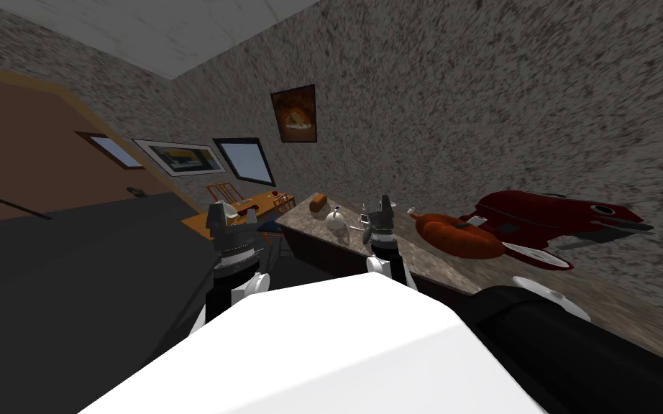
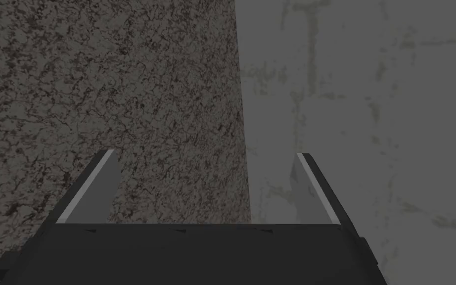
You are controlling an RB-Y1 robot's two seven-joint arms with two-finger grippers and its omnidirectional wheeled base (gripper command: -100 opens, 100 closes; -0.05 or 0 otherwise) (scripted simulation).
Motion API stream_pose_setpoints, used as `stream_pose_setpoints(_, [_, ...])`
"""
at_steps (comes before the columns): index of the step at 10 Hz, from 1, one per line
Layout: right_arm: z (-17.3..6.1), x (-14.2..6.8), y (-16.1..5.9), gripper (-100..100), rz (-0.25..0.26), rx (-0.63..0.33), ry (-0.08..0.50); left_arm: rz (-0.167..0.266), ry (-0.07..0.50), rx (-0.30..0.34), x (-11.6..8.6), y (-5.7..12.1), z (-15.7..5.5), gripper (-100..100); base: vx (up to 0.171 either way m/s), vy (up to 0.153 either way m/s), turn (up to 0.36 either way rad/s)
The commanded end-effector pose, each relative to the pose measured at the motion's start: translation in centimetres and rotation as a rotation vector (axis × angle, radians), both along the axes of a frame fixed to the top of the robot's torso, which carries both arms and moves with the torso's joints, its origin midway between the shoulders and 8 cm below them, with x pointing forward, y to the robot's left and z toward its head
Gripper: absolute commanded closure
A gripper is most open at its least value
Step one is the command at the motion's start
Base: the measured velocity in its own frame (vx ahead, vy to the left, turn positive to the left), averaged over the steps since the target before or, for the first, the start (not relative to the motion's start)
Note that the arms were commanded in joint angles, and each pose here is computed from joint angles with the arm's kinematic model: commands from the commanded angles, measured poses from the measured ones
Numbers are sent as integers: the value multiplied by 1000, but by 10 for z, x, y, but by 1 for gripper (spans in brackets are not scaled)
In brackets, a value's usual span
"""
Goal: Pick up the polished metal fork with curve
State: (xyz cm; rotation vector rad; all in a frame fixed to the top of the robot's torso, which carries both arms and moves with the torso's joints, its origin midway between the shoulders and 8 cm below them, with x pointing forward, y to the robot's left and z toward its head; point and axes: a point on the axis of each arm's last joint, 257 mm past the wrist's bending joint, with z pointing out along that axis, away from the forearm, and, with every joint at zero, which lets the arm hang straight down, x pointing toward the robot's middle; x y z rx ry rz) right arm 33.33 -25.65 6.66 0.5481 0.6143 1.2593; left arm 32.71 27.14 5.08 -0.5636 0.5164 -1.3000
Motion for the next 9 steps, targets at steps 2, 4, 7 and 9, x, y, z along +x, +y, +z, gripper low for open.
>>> stream_pose_setpoints(2, [-15,3,16,-100,53,-59,40,0,0,0,0,0,0,0,-72,24,84])
stream_pose_setpoints(4, [-35,5,31,-100,101,-109,92,0,0,0,0,0,0,0,-105,42,78])
stream_pose_setpoints(7, [-67,7,48,-100,163,-174,169,0,0,0,0,0,0,0,-97,36,69])
stream_pose_setpoints(9, [-87,6,57,-100,198,-213,216,0,0,0,0,0,0,0,-98,22,81])
